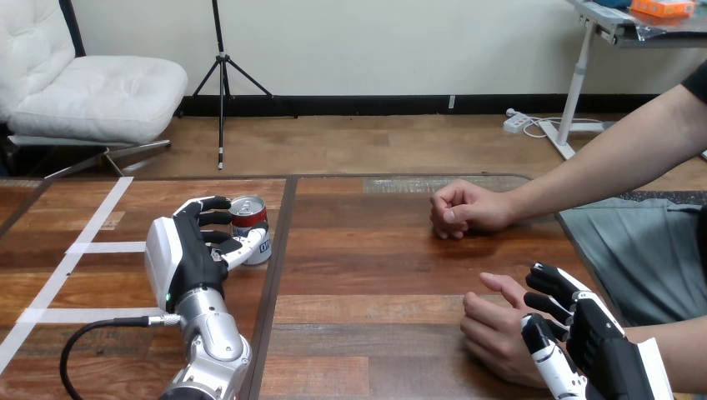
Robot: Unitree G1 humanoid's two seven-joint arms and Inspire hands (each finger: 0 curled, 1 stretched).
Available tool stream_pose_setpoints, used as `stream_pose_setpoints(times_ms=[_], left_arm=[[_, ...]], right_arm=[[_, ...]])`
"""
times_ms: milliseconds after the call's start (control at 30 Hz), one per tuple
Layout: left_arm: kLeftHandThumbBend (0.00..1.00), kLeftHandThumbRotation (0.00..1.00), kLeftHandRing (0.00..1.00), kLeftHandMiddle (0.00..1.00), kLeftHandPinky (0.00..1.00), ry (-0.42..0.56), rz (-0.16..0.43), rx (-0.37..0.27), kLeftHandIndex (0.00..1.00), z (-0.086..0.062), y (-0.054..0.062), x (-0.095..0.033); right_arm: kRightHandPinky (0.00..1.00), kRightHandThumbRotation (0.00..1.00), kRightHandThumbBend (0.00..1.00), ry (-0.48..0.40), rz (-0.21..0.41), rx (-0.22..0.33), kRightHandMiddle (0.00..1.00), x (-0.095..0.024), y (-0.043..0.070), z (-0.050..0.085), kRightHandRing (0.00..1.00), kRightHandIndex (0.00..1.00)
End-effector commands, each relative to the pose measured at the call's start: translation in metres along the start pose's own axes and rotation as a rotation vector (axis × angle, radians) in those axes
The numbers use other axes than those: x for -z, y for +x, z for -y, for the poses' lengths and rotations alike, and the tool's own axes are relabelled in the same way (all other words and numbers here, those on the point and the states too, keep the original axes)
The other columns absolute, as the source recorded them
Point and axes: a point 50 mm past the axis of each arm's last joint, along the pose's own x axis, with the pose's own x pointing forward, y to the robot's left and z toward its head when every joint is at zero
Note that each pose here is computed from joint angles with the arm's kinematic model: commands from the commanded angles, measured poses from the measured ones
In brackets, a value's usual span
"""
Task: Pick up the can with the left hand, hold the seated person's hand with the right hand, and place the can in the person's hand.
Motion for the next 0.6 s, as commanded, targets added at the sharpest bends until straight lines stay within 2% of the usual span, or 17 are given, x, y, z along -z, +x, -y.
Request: stream_pose_setpoints(times_ms=[0, 567], left_arm=[[0.59, 0.00, 0.58, 0.65, 0.54, -0.063, 0.081, -0.003, 0.64, 0.0036, 0.0100, -0.0295], [0.59, 0.00, 0.56, 0.62, 0.53, -0.055, 0.094, -0.012, 0.61, 0.0016, 0.0101, -0.0289]], right_arm=[[0.74, 0.63, 0.54, 0.000, 0.106, 0.013, 0.84, -0.0169, 0.0120, 0.0023, 0.81, 0.83], [0.74, 0.63, 0.55, 0.006, 0.106, 0.009, 0.84, -0.0163, 0.0124, 0.0014, 0.81, 0.83]])
